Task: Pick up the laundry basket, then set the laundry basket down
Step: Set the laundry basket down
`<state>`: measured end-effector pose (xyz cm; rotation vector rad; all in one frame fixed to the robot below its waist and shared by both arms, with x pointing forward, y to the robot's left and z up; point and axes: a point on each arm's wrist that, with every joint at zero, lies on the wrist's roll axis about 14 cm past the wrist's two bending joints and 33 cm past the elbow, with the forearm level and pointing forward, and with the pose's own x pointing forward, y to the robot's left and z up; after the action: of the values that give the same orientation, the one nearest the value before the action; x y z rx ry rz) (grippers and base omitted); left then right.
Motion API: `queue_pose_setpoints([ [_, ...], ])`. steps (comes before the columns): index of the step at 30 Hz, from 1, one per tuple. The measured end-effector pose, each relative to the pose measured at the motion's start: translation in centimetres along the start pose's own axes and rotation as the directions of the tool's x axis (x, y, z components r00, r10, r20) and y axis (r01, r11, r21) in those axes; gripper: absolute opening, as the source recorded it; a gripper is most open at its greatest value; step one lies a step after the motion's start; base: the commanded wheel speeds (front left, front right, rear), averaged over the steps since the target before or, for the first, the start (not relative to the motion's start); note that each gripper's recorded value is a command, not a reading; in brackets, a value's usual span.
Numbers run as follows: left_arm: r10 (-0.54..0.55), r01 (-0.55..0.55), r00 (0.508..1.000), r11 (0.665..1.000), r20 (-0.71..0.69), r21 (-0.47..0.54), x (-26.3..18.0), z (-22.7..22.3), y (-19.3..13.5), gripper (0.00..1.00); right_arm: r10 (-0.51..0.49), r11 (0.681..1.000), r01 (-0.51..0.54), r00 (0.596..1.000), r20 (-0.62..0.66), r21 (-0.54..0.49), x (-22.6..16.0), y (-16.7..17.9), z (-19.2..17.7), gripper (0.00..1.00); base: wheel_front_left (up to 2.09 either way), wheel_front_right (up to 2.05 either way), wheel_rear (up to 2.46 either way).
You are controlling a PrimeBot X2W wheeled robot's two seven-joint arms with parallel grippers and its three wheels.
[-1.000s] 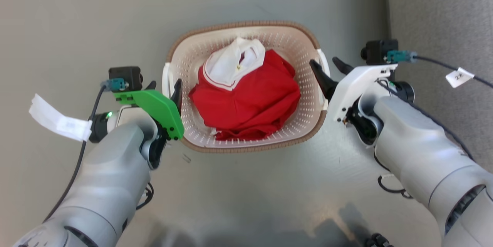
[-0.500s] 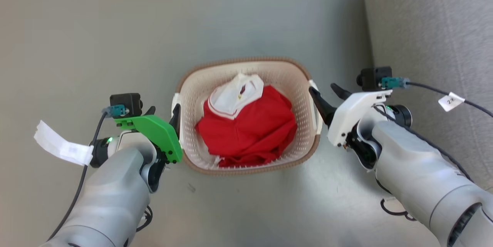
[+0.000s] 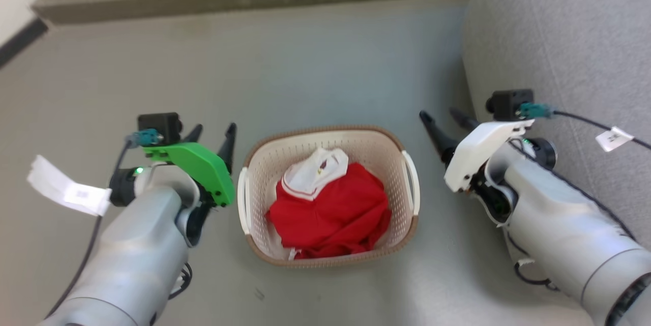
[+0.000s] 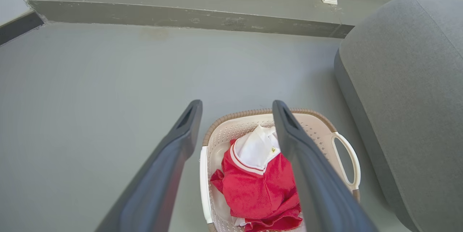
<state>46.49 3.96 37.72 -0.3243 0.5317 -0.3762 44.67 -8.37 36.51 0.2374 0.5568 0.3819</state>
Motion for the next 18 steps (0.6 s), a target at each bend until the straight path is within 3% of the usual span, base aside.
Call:
queue_pose_setpoints([
  [10,0.023,-0.021,0.981,1.0,0.191,-0.015,-2.9,5.9,0.0,1.0,0.005,0.998,0.008,0.975,0.222,-0.057,-2.6,0.7,7.7,1.0,0.0,0.0,0.0],
  [18,-0.011,0.001,0.944,0.999,0.329,0.032,-5.5,9.6,-1.9,1.0,-0.025,0.995,0.054,0.946,0.323,-0.081,-5.6,0.3,9.7,1.0,0.0,0.0,0.0],
])
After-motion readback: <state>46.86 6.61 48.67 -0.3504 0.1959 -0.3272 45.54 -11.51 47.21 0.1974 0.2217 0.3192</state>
